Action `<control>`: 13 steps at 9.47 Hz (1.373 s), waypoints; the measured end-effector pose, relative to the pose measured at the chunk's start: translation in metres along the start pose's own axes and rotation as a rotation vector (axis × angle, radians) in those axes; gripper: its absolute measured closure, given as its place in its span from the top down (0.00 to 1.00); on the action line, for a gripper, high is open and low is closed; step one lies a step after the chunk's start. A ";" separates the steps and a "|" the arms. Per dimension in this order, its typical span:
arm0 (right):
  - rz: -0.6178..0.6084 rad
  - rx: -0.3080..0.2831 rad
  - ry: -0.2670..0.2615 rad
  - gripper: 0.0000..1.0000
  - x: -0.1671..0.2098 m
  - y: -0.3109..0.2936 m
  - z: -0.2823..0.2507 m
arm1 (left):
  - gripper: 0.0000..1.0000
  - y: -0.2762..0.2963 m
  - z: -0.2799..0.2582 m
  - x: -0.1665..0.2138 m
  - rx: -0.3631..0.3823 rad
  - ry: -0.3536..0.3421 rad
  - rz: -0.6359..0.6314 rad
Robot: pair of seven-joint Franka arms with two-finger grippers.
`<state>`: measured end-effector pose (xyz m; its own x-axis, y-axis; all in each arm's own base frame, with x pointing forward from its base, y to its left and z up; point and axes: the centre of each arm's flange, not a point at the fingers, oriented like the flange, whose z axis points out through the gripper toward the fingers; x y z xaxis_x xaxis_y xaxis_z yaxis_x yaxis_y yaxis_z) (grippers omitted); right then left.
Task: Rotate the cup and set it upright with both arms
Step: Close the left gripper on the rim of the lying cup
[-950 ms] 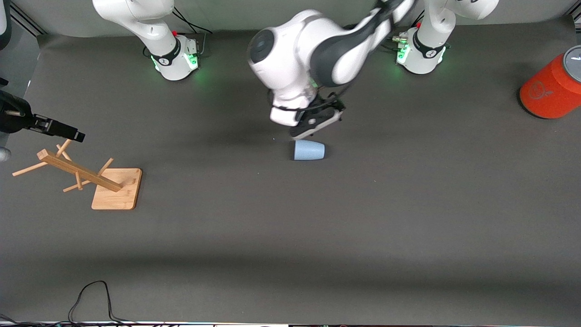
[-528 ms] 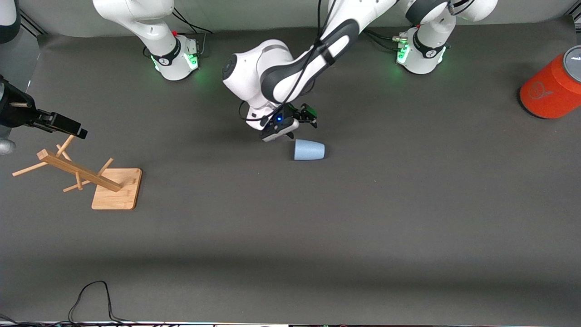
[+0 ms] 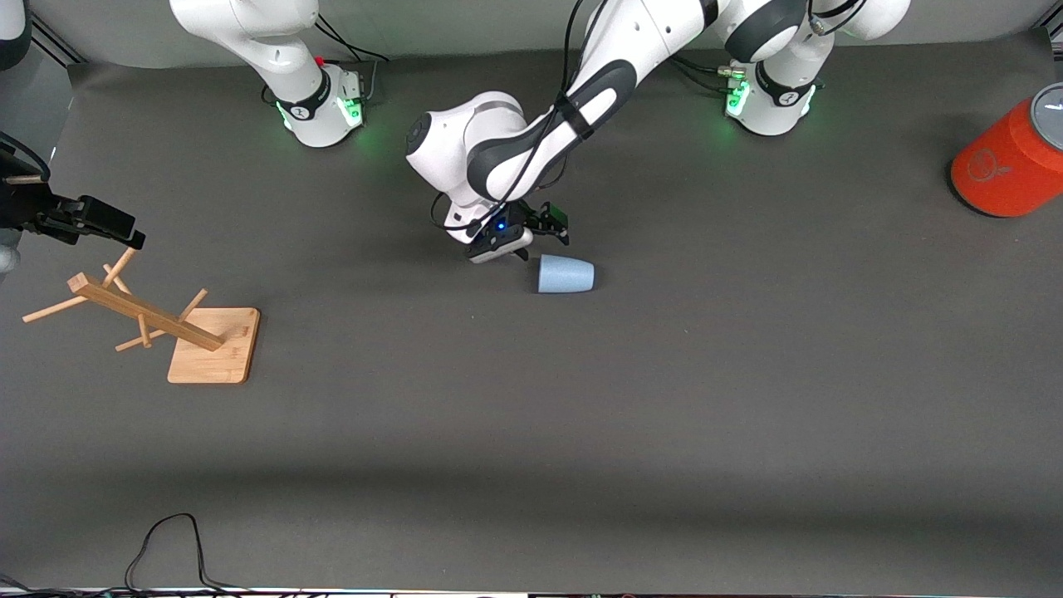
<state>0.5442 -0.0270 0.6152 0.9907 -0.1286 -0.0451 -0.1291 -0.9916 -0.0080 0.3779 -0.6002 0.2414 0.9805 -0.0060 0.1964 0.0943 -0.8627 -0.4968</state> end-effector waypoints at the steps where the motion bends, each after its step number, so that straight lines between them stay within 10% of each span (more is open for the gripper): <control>1: -0.001 -0.003 0.002 1.00 0.000 0.000 0.000 | 1.00 0.004 0.009 0.001 0.003 0.014 0.005; 4: -0.001 -0.004 0.002 1.00 0.000 0.001 0.000 | 0.85 0.010 0.041 0.005 0.054 0.031 0.009; 9: 0.000 -0.004 -0.001 1.00 0.001 0.002 0.002 | 0.08 -0.001 0.024 0.009 0.074 0.036 0.008; 13: -0.001 -0.005 -0.006 1.00 0.002 0.002 0.005 | 0.08 -0.120 -0.052 0.125 -0.116 -0.090 -0.020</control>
<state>0.5460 -0.0290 0.6104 0.9904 -0.1280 -0.0516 -0.1283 -0.9917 -0.0028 0.4798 -0.5237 0.3699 0.9906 0.0530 0.1264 0.0989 -0.9151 -0.3910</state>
